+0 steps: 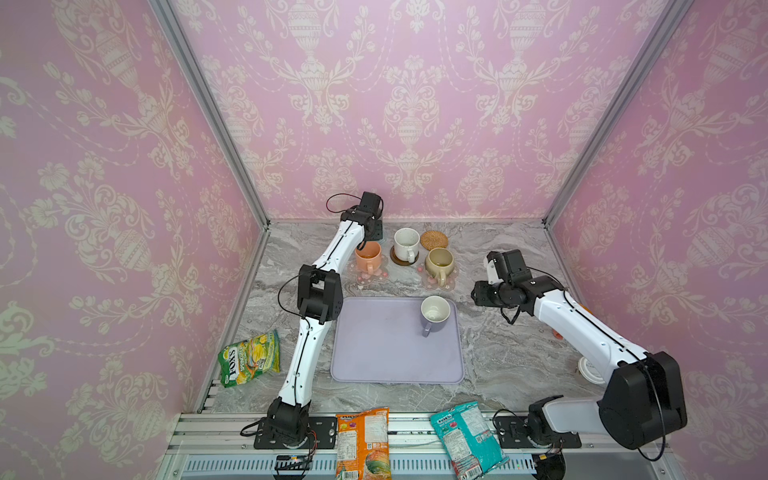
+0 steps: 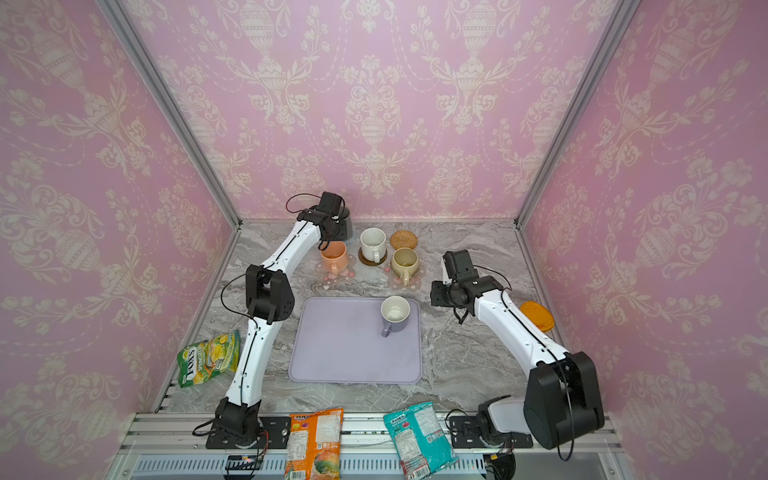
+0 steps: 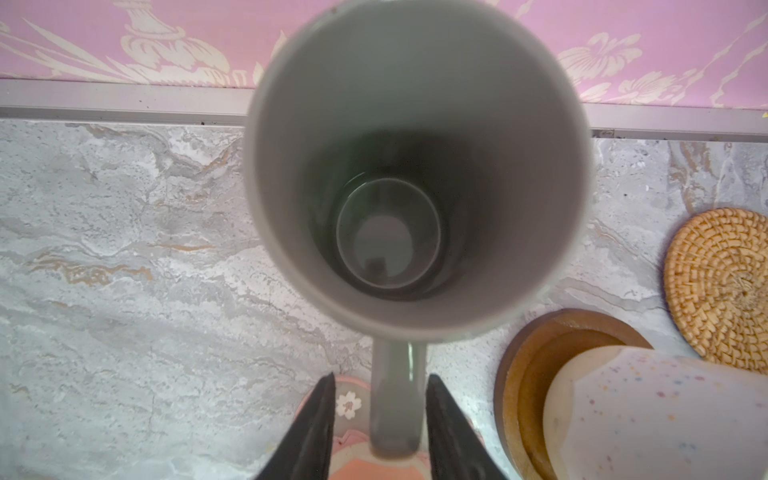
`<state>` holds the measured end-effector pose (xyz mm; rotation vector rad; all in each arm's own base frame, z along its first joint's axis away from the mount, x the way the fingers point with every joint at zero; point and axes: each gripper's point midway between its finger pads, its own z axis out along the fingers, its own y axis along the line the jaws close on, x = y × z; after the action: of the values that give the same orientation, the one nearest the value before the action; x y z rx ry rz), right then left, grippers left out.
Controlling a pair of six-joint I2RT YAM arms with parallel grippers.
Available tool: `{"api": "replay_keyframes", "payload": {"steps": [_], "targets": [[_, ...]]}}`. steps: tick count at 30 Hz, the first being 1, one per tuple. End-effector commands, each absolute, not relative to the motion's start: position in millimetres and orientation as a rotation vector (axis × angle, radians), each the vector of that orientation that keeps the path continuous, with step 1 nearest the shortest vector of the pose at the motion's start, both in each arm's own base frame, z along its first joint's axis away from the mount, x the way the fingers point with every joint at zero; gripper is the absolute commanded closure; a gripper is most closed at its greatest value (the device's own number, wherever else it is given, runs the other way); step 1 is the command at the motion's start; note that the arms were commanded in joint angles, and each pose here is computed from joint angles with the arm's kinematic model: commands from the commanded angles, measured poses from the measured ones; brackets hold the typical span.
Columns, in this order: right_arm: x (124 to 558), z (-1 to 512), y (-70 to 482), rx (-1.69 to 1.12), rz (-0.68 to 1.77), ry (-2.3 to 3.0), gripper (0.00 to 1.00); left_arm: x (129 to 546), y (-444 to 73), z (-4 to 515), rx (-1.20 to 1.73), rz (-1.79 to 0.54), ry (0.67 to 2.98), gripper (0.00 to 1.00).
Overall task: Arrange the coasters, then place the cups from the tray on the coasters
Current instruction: 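Lower the grey mug with the left gripper onto the blue-grey coaster by the wall, then open and lift the left gripper while the right gripper nears the lavender mug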
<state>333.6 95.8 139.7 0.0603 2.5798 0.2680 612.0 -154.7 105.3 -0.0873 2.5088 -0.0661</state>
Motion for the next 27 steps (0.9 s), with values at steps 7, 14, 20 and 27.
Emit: {"api": "replay_keyframes", "payload": {"steps": [7, 14, 20, 27], "targets": [[322, 154, 93, 0.119, 0.307, 2.554, 0.5, 578, -171, 205, -0.039, -0.198, 2.441, 0.56], [311, 165, 103, 0.095, 0.303, 2.536, 0.5, 538, -151, 232, -0.054, -0.092, 2.459, 0.55], [297, 179, 122, 0.022, 0.284, 2.518, 0.51, 492, -135, 242, -0.078, -0.095, 2.426, 0.55], [276, 189, 143, -0.022, 0.303, 2.492, 0.51, 429, -111, 246, -0.127, -0.12, 2.35, 0.54]]}}
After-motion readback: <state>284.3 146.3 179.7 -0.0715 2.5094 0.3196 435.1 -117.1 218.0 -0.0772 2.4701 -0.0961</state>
